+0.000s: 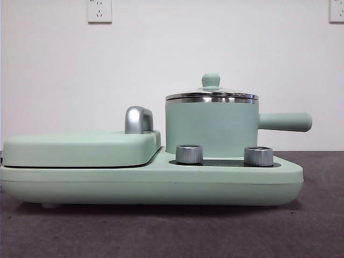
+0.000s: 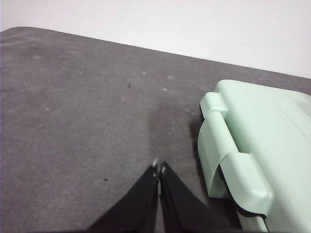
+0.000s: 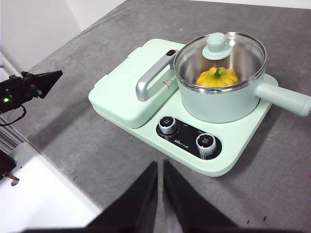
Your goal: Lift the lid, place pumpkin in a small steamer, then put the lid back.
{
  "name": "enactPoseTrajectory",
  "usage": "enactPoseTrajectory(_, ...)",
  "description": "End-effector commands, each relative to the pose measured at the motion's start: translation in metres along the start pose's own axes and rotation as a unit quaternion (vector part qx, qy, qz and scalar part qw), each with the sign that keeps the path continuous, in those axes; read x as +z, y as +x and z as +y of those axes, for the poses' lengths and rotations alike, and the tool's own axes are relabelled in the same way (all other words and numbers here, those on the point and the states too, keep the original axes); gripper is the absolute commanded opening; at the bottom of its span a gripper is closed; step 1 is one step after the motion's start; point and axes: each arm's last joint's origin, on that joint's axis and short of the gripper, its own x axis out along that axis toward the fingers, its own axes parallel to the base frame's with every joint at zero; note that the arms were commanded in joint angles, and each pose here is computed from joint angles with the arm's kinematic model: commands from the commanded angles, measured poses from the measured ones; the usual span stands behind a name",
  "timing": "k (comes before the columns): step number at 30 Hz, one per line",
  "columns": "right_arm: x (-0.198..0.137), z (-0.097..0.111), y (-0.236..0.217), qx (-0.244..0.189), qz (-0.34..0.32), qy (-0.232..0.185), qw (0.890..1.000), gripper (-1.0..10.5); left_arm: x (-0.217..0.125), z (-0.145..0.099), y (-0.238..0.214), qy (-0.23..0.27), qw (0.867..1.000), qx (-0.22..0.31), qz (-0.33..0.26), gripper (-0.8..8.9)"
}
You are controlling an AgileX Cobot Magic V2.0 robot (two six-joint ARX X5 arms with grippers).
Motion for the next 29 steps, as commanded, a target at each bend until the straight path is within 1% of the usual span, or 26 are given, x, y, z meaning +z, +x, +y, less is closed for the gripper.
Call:
enactPoseTrajectory(1, 0.0, -0.002, 0.002, -0.02, -0.009, 0.012, 1.0, 0.2, -0.007, 0.002, 0.002, 0.004, 1.0, 0.004, 0.012, 0.08)
enactPoseTrajectory(4, -0.004, -0.01, 0.013, -0.081, -0.028, 0.04, 0.996, 0.2, -0.007, 0.002, 0.002, 0.004, 1.0, 0.004, 0.012, 0.08)
enactPoseTrajectory(7, -0.012, -0.025, 0.029, -0.145, -0.075, 0.065, 0.984, 0.2, -0.007, 0.002, 0.002, 0.004, 1.0, 0.004, 0.012, 0.08)
enactPoseTrajectory(9, -0.022, -0.039, 0.042, -0.187, -0.113, 0.078, 0.973, 0.2, -0.007, 0.002, 0.002, 0.004, 1.0, 0.004, 0.012, 0.08)
enactPoseTrajectory(12, -0.04, -0.059, 0.057, -0.237, -0.156, 0.09, 0.955, 0.2, -0.007, 0.002, 0.002, 0.004, 1.0, 0.004, 0.012, 0.08)
enactPoseTrajectory(15, -0.061, -0.078, 0.071, -0.275, -0.18, 0.098, 0.939, 0.2, -0.007, 0.002, 0.002, 0.004, 1.0, 0.004, 0.012, 0.08)
enactPoseTrajectory(17, -0.075, -0.088, 0.08, -0.291, -0.197, 0.089, 0.932, 0.2, -0.007, 0.002, 0.002, 0.004, 1.0, 0.004, 0.012, 0.08)
enactPoseTrajectory(21, -0.1, -0.104, 0.097, -0.3, -0.233, 0.033, 0.924, 0.2, -0.007, 0.002, 0.002, 0.004, 1.0, 0.004, 0.012, 0.08)
enactPoseTrajectory(23, -0.111, -0.109, 0.104, -0.3, -0.248, 0.013, 0.921, 0.2, -0.007, 0.002, 0.002, 0.004, 1.0, 0.004, 0.012, 0.08)
enactPoseTrajectory(26, -0.128, -0.114, 0.112, -0.301, -0.247, 0.009, 0.921, 0.2, -0.007, 0.002, 0.002, 0.004, 1.0, 0.004, 0.012, 0.08)
enactPoseTrajectory(27, -0.132, -0.115, 0.113, -0.303, -0.238, 0.011, 0.923, 0.2, -0.007, 0.002, 0.002, 0.004, 1.0, 0.004, 0.012, 0.08)
enactPoseTrajectory(29, -0.136, -0.115, 0.114, -0.309, -0.214, 0.001, 0.927, 0.2, -0.007, 0.002, 0.002, 0.004, 1.0, 0.004, 0.012, 0.08)
